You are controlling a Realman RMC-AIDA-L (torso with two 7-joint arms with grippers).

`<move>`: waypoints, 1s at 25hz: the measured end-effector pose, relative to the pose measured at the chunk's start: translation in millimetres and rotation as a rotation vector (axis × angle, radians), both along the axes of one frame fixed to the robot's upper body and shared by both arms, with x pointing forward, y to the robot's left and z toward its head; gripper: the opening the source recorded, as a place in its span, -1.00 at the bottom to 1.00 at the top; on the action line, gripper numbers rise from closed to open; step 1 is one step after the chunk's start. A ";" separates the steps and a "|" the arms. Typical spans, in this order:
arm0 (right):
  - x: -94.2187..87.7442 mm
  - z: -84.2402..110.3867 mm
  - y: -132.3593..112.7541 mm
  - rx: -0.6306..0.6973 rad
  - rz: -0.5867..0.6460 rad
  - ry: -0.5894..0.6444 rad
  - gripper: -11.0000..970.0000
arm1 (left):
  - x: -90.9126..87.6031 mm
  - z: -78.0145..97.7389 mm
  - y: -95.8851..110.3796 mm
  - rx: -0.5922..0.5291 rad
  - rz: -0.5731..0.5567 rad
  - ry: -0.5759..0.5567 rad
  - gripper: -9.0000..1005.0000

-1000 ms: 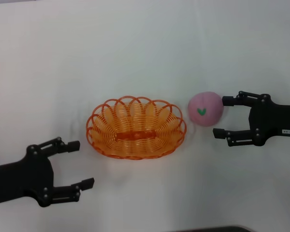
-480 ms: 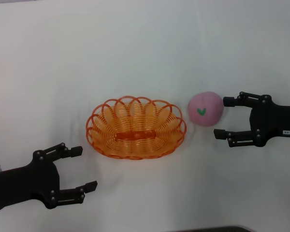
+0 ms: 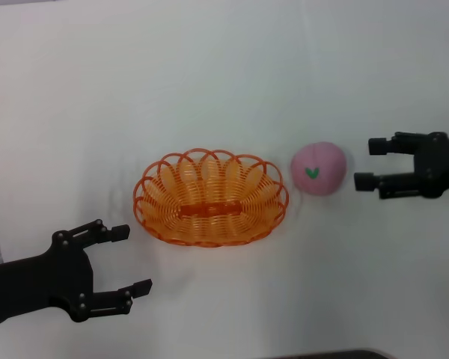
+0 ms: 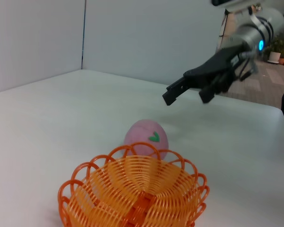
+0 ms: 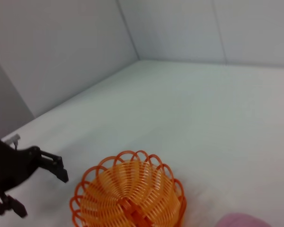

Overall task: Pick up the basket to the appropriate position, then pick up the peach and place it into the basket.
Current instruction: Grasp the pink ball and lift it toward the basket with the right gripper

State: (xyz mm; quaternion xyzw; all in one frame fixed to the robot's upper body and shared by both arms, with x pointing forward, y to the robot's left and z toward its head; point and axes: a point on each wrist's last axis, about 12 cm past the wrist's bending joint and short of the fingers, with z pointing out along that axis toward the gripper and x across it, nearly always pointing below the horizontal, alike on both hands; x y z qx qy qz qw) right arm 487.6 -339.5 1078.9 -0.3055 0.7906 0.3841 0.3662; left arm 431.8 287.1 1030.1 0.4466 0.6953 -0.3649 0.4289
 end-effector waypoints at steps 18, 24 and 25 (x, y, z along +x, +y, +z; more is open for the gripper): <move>69.8 67.2 22.0 -0.287 -0.111 0.425 0.95 | 0.3 2.2 0.3 -0.001 -0.012 -0.004 0.74; 86.4 73.6 45.8 -0.449 -0.079 0.423 0.95 | 0.2 2.3 0.2 -0.001 -0.013 -0.003 0.75; 88.7 73.9 48.9 -0.471 -0.078 0.422 0.95 | 0.2 2.3 0.2 -0.001 -0.013 -0.003 0.75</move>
